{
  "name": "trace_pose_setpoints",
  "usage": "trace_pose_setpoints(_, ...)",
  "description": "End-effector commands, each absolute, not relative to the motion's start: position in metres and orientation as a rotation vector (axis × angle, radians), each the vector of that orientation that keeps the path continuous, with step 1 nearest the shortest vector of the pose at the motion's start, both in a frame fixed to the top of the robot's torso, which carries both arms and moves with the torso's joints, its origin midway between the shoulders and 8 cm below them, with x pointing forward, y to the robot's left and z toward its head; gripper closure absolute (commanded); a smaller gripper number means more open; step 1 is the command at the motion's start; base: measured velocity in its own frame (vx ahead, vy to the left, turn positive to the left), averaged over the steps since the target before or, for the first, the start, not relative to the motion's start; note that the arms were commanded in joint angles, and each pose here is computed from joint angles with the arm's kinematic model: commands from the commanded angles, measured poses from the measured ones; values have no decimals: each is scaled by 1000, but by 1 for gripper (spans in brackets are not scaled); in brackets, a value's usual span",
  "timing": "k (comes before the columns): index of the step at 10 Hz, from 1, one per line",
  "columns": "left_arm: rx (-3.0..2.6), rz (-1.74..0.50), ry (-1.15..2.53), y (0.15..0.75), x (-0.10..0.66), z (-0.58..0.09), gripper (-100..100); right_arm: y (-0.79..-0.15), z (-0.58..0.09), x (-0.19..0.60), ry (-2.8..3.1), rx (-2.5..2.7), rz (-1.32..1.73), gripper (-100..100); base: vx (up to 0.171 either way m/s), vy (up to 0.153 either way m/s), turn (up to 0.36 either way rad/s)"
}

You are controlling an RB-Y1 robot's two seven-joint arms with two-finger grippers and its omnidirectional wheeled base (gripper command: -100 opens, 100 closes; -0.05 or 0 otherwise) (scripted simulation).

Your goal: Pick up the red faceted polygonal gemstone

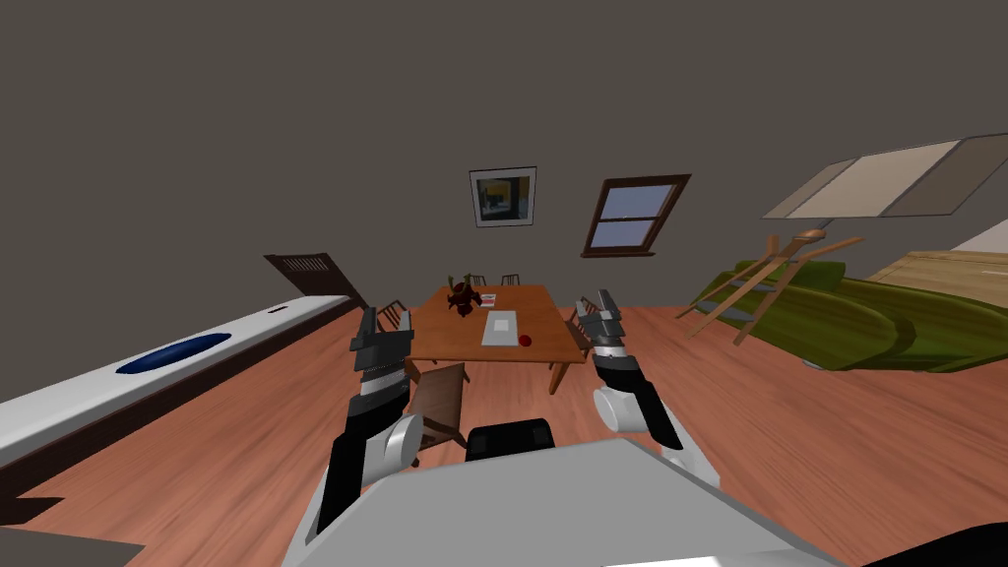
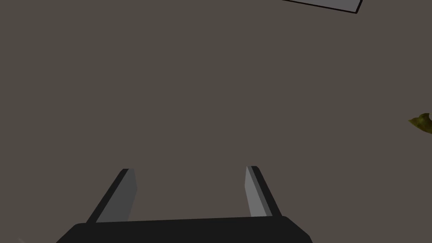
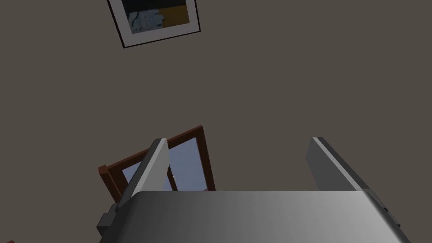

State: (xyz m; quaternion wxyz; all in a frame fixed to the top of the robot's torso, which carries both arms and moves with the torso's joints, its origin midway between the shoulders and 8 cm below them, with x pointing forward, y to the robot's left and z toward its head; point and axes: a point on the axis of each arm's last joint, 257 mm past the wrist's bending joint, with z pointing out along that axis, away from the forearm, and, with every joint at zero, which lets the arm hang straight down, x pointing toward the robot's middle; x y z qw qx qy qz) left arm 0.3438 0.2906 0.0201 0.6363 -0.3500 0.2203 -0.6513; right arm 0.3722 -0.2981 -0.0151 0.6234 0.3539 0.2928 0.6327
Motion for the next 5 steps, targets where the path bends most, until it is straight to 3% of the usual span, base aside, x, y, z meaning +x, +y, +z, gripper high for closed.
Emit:
trace_pose_setpoints(1,-799,-1488,503,291,344,20,0,-303,-34,387,707,875,1459,-100,-89,-44,-3)
trace_pose_setpoints(5,-799,-1488,503,291,344,20,0,-316,-101,419,774,1079,1474,-100,-74,-45,-7)
